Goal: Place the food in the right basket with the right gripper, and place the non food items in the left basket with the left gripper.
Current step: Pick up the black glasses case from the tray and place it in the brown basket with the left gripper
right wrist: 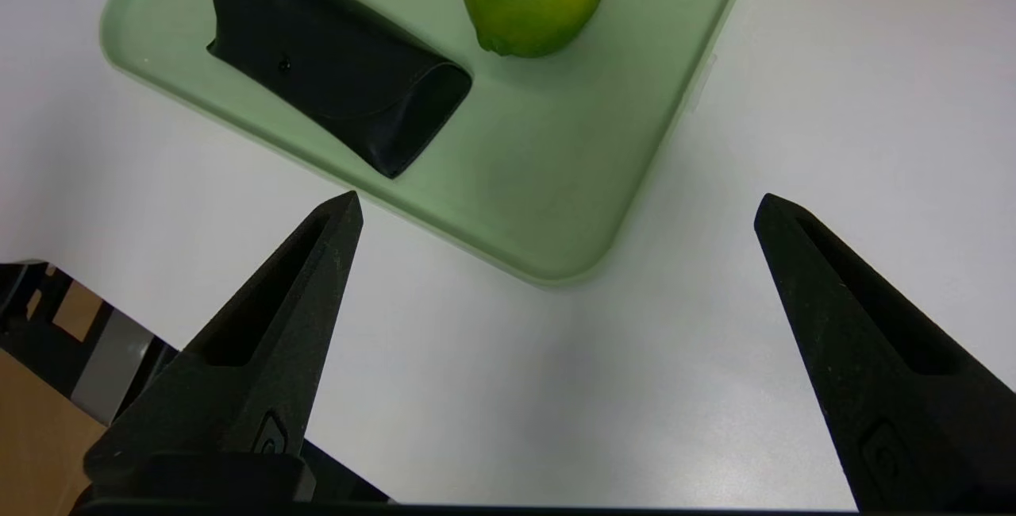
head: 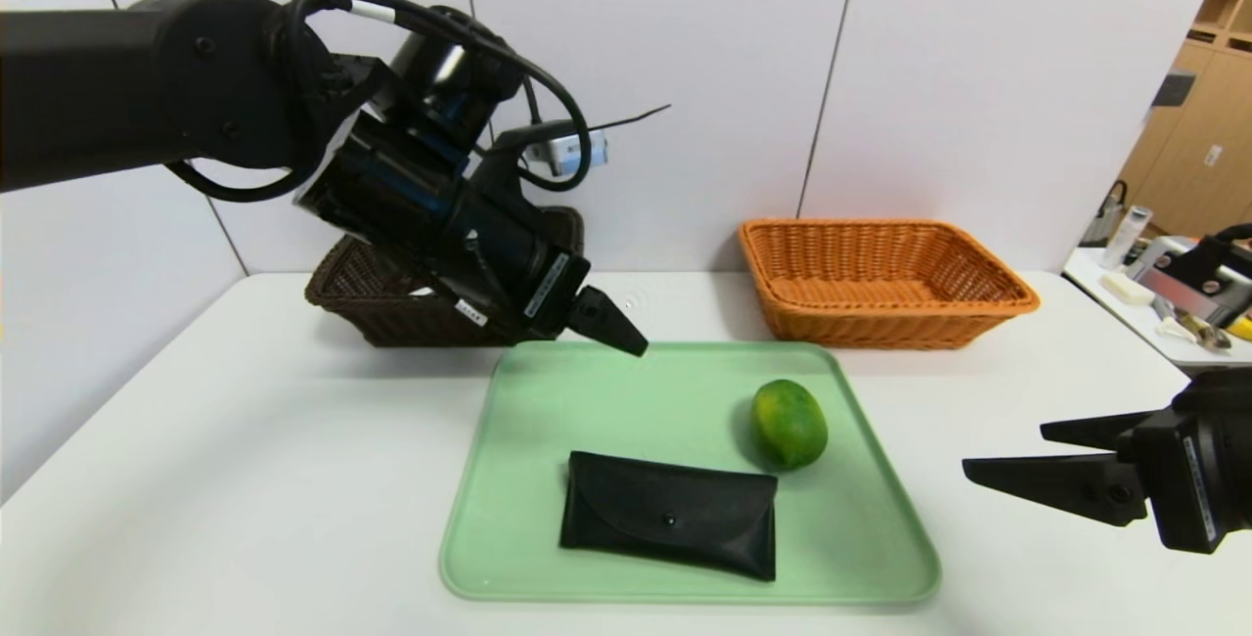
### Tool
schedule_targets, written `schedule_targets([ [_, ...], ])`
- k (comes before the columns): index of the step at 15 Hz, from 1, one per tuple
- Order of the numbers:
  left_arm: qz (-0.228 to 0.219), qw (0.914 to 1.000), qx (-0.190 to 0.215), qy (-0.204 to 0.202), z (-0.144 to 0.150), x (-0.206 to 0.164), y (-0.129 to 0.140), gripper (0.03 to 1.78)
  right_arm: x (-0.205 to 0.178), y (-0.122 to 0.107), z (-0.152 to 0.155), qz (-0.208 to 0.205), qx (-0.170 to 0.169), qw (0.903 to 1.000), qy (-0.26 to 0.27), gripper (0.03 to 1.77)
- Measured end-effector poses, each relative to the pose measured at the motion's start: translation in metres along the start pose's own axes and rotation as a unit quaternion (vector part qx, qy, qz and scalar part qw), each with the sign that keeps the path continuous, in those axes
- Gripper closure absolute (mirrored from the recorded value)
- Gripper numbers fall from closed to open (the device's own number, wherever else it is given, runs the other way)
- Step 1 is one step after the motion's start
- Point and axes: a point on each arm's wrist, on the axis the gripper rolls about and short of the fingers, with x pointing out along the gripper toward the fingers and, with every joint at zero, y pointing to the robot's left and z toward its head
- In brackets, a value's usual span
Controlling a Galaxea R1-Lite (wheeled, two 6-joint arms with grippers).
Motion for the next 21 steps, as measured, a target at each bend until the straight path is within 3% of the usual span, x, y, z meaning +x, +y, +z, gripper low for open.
schedule_targets([
  [2,-0.040,0.9970,0.065,0.006,-0.006,0.004,-0.003,0.12,0.001,0.000,-0.001,0.000,0.001,1.0000,0.002,0.09],
  [4,-0.063,0.9885,0.136,0.013,-0.011,0.011,-0.003,0.12,0.001,0.000,-0.002,-0.001,0.002,1.0000,0.004,0.09],
  [10,-0.154,0.9517,0.263,0.034,-0.031,0.044,-0.017,0.12,0.001,-0.002,-0.002,-0.004,0.013,0.9999,0.005,0.09],
  [15,-0.180,0.9363,0.294,0.066,-0.044,0.073,-0.018,0.12,0.002,-0.003,-0.005,-0.005,0.014,0.9998,0.009,0.09],
  [21,-0.182,0.9319,0.303,0.082,-0.050,0.098,-0.021,0.12,0.001,-0.002,-0.007,-0.006,0.014,0.9998,0.009,0.09],
])
